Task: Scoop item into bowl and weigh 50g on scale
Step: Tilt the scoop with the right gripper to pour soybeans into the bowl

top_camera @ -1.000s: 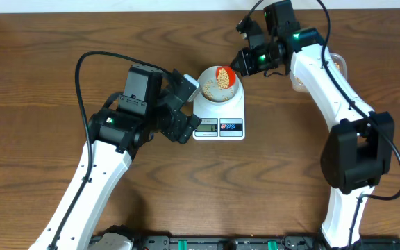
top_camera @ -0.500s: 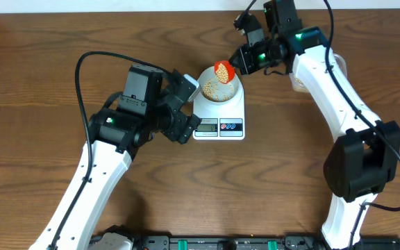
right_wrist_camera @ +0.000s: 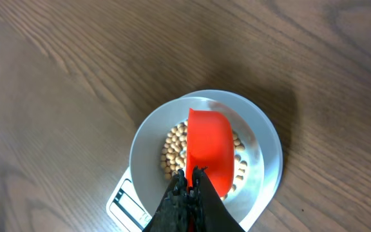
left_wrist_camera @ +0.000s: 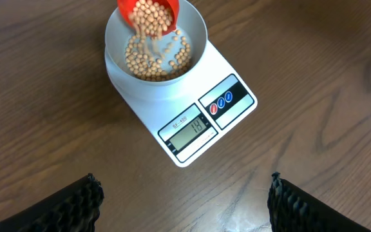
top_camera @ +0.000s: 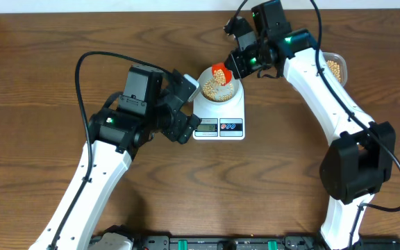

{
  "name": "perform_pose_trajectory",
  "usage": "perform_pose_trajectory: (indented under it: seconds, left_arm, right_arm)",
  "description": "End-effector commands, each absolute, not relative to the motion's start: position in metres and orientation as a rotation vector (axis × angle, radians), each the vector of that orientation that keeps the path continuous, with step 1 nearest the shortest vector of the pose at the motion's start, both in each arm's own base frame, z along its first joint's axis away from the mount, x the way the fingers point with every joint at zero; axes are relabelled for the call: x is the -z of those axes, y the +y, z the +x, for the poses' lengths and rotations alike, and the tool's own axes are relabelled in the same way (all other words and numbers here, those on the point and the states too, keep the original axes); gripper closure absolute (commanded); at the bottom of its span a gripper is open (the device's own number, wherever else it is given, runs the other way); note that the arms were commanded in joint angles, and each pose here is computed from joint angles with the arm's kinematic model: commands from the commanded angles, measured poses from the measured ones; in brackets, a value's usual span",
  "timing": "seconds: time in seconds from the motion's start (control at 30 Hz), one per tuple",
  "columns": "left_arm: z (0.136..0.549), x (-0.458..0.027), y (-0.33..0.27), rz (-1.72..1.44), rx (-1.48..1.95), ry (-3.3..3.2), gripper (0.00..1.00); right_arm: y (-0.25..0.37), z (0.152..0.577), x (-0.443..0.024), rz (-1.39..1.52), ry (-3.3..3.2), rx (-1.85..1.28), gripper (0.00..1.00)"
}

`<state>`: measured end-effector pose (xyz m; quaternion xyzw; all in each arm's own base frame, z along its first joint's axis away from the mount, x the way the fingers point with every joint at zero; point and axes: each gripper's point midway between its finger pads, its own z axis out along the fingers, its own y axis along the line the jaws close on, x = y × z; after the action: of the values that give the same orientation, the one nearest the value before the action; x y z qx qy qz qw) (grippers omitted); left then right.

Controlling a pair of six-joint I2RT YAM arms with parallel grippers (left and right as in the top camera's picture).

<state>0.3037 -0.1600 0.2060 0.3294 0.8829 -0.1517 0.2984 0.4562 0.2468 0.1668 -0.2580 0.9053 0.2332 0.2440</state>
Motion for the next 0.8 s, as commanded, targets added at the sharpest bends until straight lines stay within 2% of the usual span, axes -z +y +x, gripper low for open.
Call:
perform_pose_trajectory:
  seconds: [0.0, 0.77]
  left_arm:
    - [0.303, -0.207, -0.16, 0.889, 0.406, 2.335, 0.16]
    - [0.303, -0.207, -0.16, 0.889, 0.406, 2.335, 0.16]
  right_arm:
    - [0.244, 0.455, -0.181, -0.721, 2.439, -0.565, 0.99]
    - [0.241, 0.449, -0.198, -0.729, 2.418, -0.371, 0.99]
